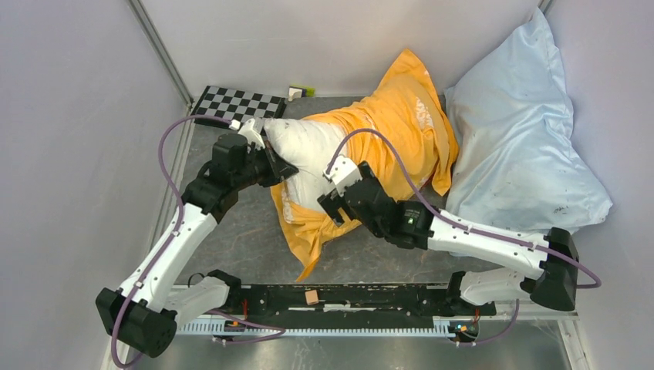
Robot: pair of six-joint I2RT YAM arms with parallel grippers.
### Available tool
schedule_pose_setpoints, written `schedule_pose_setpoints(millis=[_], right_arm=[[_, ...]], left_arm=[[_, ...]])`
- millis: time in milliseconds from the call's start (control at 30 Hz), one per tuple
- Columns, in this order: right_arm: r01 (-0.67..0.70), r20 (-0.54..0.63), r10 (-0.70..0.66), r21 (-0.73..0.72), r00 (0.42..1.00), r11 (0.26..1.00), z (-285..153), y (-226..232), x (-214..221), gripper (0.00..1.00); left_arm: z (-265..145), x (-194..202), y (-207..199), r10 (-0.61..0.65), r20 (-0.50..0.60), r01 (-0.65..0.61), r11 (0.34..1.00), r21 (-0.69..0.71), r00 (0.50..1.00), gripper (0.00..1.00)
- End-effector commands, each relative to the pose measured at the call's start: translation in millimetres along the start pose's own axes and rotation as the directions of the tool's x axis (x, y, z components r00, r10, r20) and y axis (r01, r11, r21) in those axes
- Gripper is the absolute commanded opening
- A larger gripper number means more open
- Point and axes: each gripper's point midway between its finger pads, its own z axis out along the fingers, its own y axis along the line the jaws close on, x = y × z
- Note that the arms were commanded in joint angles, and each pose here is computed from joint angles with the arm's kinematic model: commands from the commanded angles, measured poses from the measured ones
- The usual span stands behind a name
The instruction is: Remove the pillowcase from the pillow
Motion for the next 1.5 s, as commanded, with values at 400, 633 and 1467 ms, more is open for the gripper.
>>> schedule_pose_setpoints(millis=[400,633,1467], right_arm=[[0.131,-0.225,-0.097,0.142,0.969,0.981,-13,-7,130,0.98],[0.087,-0.238,-0.075,0.043,0.968,0.995,-7,11,155,0.98],[0.446,-0.264,-0.430,0.001,0.863,0.895,0,94,162,0.92]], left_arm=[[-30,-78,-43,0.017,0.215,-0.022,1.000,0.021,0.976,0.02],[-28,-80,-39,-0.020,0.194,0.020,1.000,0.003,0.981,0.02],[-10,-88,-47,-0.139,0.199,0.137,0.990,0.026,0.970,0.02]])
